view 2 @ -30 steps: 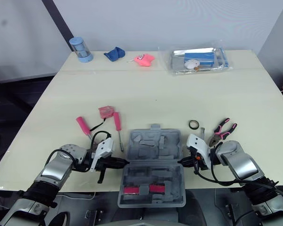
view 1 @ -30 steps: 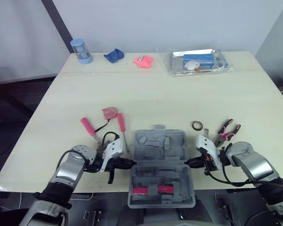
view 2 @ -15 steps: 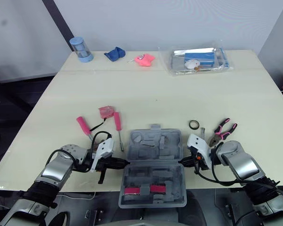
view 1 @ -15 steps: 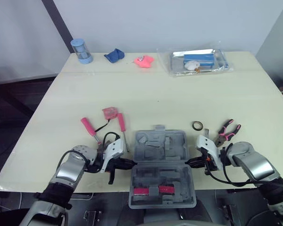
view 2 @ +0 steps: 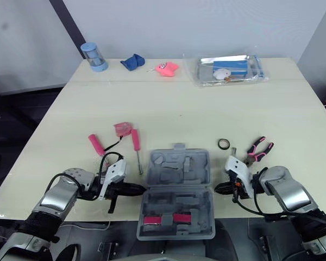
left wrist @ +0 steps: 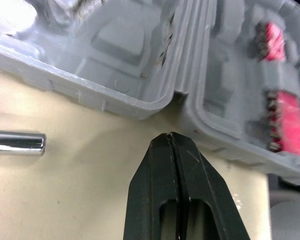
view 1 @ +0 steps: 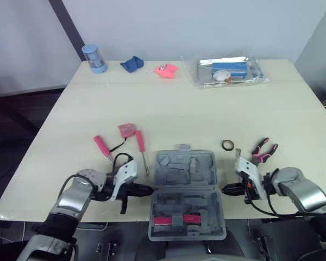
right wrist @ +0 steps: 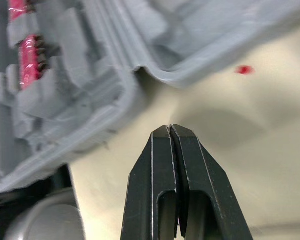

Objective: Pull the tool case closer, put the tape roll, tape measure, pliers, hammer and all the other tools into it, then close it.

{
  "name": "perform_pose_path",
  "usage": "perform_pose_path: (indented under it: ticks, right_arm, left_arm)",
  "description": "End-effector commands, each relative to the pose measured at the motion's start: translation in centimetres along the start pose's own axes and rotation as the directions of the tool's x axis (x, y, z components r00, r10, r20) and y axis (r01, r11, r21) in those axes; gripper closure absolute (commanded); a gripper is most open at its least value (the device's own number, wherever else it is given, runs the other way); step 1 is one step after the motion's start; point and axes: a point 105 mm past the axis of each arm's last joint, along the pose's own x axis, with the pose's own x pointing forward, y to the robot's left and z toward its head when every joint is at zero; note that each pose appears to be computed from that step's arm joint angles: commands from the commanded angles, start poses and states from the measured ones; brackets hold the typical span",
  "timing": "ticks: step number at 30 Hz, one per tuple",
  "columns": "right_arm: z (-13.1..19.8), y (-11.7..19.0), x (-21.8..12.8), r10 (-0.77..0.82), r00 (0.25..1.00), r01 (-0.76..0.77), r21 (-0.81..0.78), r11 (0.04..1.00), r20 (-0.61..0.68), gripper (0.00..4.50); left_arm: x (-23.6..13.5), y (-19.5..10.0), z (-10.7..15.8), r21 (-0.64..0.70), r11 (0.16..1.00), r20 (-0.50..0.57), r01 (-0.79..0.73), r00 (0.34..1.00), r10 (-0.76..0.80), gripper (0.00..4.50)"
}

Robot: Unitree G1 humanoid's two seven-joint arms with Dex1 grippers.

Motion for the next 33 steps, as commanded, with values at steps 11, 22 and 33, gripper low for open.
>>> perform_pose_path:
  ticks: [11, 22, 33]
  right_arm:
    - [-0.7, -1.1, -9.2, -0.344, 0.872, 0.395, -0.085, 0.915, 0.348, 4.46]
    - [-8.8, -0.1, -18.1, -0.67, 0.665, 0.654, 0.177, 0.736, 0.33, 3.3]
    - [-12.5, 0.1, -21.1, -0.753, 0.602, 0.704, 0.269, 0.658, 0.266, 0.05]
  left_arm:
    - [-9.9, 1.6, 2.6, -0.009, 0.896, 0.287, -0.445, 0.857, 0.428, 4.5]
    - [-18.2, 0.6, -4.8, -0.243, 0.636, 0.177, -0.733, 0.611, 0.772, 1.43]
    - [-18.6, -0.7, -7.9, -0.284, 0.617, 0.124, -0.734, 0.609, 0.783, 0.0]
